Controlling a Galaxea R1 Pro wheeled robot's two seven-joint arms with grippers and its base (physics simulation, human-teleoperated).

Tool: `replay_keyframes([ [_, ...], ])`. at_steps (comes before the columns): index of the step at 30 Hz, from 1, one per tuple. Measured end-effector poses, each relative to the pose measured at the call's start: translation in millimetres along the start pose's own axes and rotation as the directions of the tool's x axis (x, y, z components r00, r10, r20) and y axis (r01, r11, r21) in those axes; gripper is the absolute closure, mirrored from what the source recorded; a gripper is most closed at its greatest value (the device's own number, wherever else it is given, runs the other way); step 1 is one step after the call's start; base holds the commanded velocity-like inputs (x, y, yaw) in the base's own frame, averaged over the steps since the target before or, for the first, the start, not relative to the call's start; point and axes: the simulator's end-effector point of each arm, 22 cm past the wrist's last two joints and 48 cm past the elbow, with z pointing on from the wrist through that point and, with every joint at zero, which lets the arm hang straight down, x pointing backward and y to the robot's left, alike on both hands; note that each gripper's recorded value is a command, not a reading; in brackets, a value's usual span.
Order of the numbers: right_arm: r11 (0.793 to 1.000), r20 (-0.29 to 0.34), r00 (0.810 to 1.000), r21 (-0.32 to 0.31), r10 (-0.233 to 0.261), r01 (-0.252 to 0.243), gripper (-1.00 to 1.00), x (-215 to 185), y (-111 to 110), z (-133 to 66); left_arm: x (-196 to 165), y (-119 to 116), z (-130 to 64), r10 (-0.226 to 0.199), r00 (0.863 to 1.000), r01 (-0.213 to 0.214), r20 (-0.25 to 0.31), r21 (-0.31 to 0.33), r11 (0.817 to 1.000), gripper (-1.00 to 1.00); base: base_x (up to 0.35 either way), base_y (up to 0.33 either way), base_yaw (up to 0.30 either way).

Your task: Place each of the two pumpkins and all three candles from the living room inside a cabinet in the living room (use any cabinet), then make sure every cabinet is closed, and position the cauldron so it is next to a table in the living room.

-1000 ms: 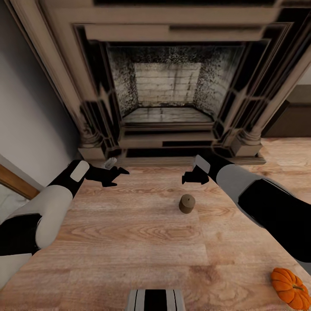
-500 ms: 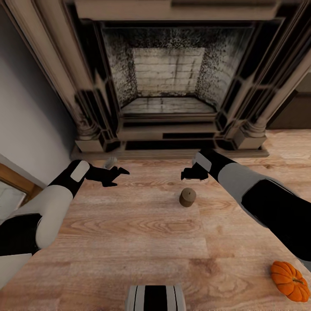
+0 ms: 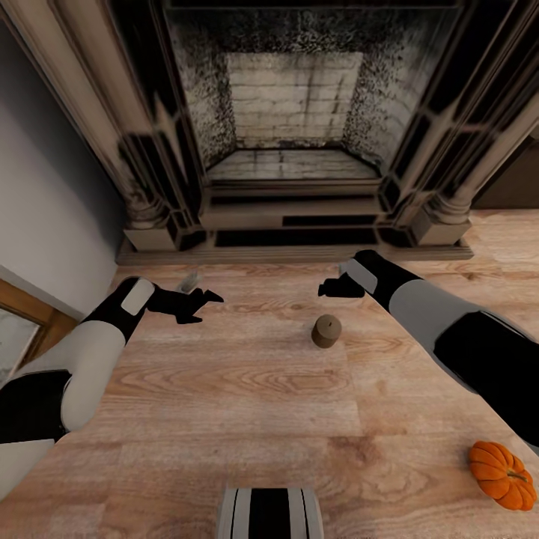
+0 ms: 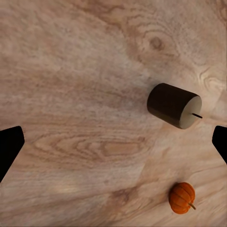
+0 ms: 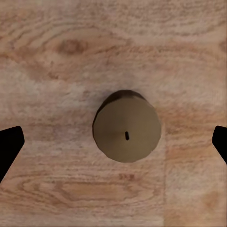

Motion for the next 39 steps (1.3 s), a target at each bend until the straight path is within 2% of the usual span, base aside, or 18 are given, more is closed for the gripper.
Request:
replay_keyframes([
  [12, 1.000, -0.027, 1.000, 0.001, 0.005, -0.005, -1.00, 15, -2, 34.1, 9, 24, 26.0, -0.028, 0.999, 0.027, -0.035, -0.020, 0.999, -1.00, 0.000, 0.000, 0.000],
  [15, 1.000, -0.008, 1.000, 0.002, 0.010, -0.010, -1.00, 13, -2, 42.5, 11, 31, 32.4, -0.034, 0.998, 0.033, -0.044, -0.026, 0.999, -1.00, 0.000, 0.000, 0.000],
  [20, 1.000, 0.091, 0.996, 0.003, 0.025, -0.026, -1.00, -9, -4, 41.6, 11, 31, 32.3, -0.034, 0.998, 0.033, -0.044, -0.026, 0.999, -1.00, 0.000, 0.000, 0.000],
  [35, 0.999, 0.096, 0.995, 0.014, 0.043, -0.044, -1.00, 4, -14, 83.5, 25, 62, 63.1, -0.069, 0.994, 0.065, -0.087, -0.054, 0.996, -1.00, 0.000, 0.000, 0.000],
  [39, 0.999, 0.118, 0.992, 0.017, 0.047, -0.049, -1.00, 0, -17, 83.0, 26, 61, 63.6, -0.069, 0.994, 0.065, -0.088, -0.052, 0.997, -1.00, 0.000, 0.000, 0.000],
])
